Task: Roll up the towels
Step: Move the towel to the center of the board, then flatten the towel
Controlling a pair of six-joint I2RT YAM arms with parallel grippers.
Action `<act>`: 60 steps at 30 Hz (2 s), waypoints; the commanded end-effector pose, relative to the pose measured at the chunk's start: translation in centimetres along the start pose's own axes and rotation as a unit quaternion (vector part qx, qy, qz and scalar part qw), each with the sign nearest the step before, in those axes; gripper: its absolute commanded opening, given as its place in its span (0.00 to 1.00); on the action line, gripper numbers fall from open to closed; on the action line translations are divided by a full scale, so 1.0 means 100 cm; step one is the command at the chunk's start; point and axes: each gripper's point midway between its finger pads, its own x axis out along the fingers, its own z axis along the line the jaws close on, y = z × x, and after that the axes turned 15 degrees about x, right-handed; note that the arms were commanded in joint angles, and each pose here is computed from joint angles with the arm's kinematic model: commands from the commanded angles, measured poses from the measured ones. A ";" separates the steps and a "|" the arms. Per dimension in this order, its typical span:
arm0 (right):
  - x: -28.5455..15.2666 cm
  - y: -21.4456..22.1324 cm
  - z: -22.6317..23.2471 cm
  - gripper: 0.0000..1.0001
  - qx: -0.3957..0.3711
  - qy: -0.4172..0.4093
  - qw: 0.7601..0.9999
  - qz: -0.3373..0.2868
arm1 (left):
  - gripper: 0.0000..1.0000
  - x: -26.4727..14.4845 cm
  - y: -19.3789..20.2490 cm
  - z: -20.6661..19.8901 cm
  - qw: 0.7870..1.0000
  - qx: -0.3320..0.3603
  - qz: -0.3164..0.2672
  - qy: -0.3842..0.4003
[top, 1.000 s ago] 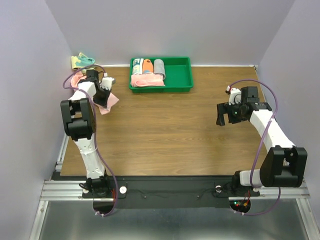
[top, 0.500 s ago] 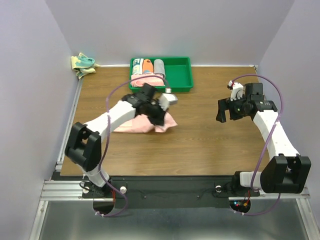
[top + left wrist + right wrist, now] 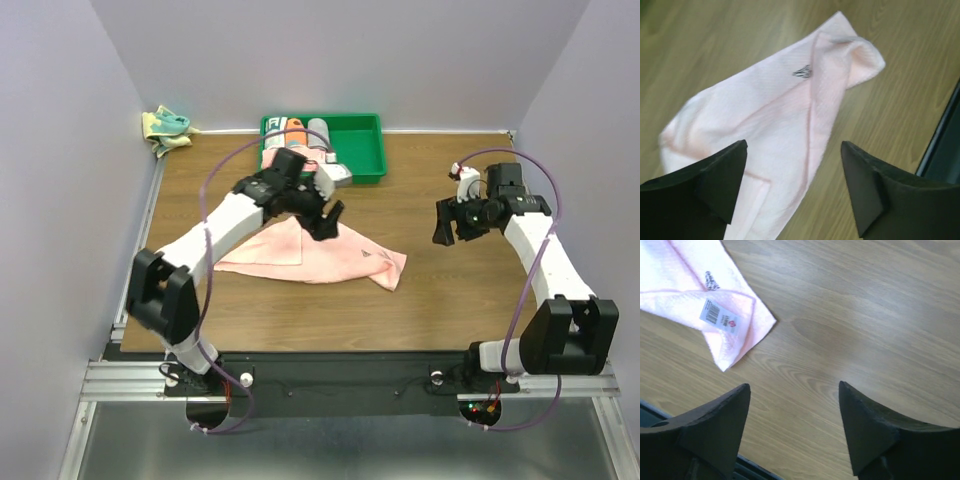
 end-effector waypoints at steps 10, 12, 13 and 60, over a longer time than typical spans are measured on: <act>0.032 0.015 0.069 0.63 -0.084 -0.087 0.990 0.073 | 0.60 -0.109 0.134 0.062 0.992 -0.058 0.088 -0.066; 0.047 0.018 0.077 0.62 -0.091 -0.080 0.989 0.089 | 0.62 -0.133 0.159 0.076 0.987 -0.070 0.104 -0.096; 0.054 0.018 0.077 0.60 -0.087 -0.079 0.988 0.096 | 0.63 -0.140 0.167 0.080 0.985 -0.074 0.111 -0.106; 0.101 0.077 0.093 0.01 -0.088 -0.069 0.972 0.205 | 0.58 0.009 0.144 0.020 0.987 0.025 0.145 -0.058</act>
